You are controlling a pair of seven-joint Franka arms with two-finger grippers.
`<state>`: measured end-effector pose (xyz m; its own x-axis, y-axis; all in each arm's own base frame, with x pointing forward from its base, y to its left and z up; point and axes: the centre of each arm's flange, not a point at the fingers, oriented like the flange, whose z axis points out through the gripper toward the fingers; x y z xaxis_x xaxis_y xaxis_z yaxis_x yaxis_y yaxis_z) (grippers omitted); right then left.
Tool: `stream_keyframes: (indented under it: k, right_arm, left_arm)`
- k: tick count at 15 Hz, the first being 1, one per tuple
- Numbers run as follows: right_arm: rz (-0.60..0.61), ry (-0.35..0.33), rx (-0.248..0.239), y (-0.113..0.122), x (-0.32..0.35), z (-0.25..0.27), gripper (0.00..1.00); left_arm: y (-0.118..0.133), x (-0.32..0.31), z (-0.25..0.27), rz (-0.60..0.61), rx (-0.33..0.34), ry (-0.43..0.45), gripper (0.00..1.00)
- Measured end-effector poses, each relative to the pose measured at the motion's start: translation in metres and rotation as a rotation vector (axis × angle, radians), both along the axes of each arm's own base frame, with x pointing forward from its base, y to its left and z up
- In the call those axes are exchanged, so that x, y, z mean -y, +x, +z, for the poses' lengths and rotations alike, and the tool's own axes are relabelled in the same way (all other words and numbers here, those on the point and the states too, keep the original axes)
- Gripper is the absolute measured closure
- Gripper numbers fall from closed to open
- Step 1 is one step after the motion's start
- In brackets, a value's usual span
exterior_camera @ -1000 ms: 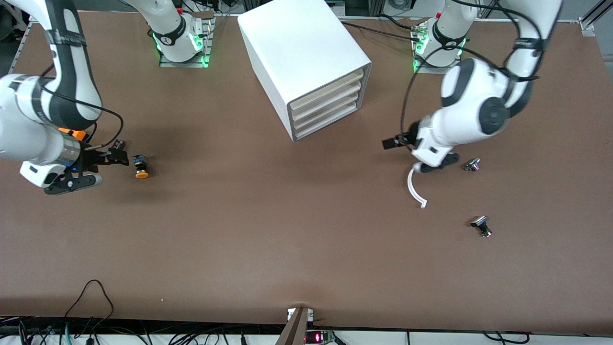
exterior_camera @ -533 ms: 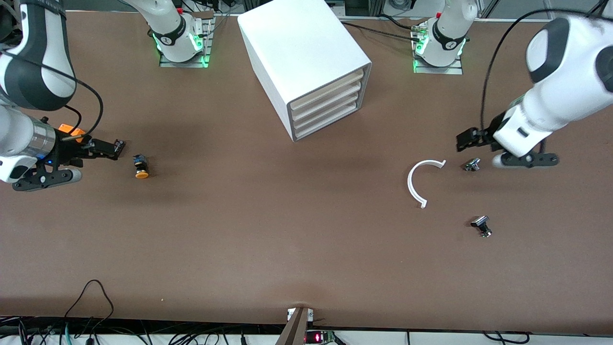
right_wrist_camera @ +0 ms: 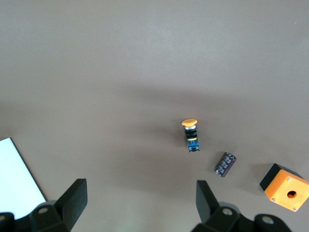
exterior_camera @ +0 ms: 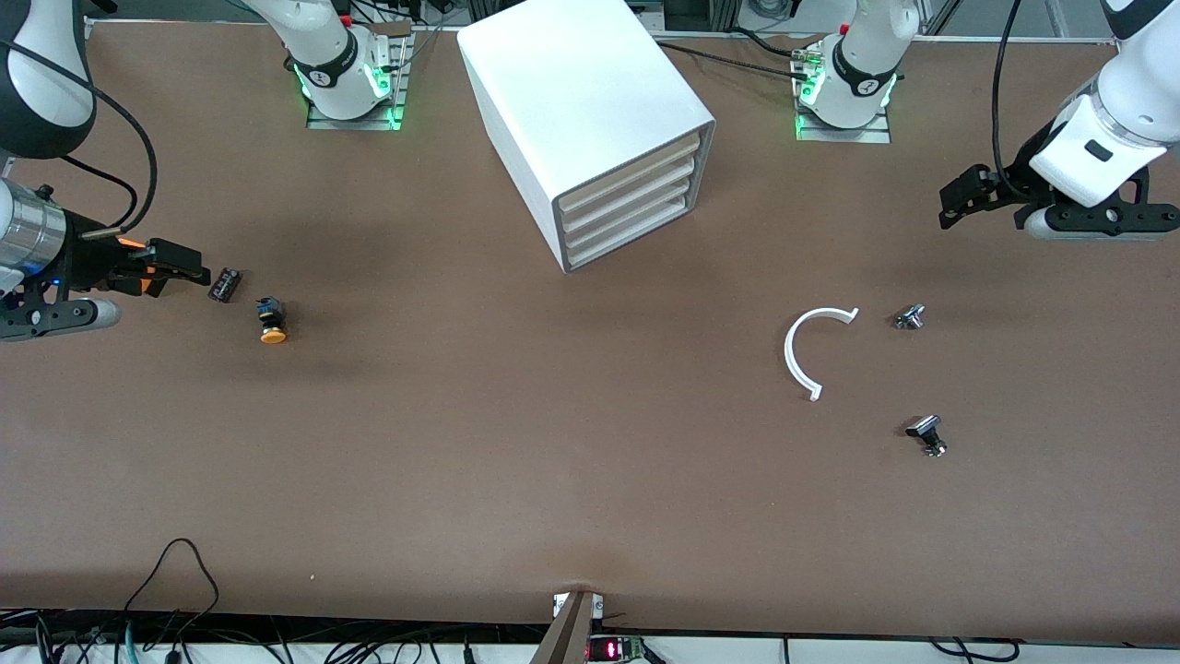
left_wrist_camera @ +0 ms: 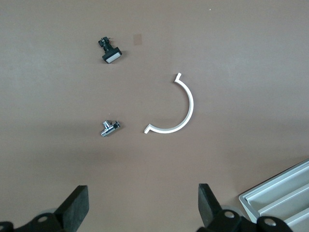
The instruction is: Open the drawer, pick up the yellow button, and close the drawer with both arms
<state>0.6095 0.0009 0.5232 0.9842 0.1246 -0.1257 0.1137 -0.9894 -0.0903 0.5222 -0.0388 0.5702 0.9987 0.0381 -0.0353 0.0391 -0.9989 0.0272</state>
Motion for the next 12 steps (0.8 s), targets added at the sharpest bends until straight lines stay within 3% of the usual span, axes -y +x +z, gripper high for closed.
stream_keyframes:
  k: [7,12]
  right_arm:
    - [0.008,-0.096,-0.006,-0.001,0.005,-0.001,0.00]
    - [0.025,-0.122,-0.003,0.000,-0.002,-0.001,0.00]
  left_arm:
    - [0.004,-0.021,-0.003,0.037,0.002,-0.001,0.00]
    - [0.019,-0.025,-0.003,0.042,0.010,-0.008,0.00]
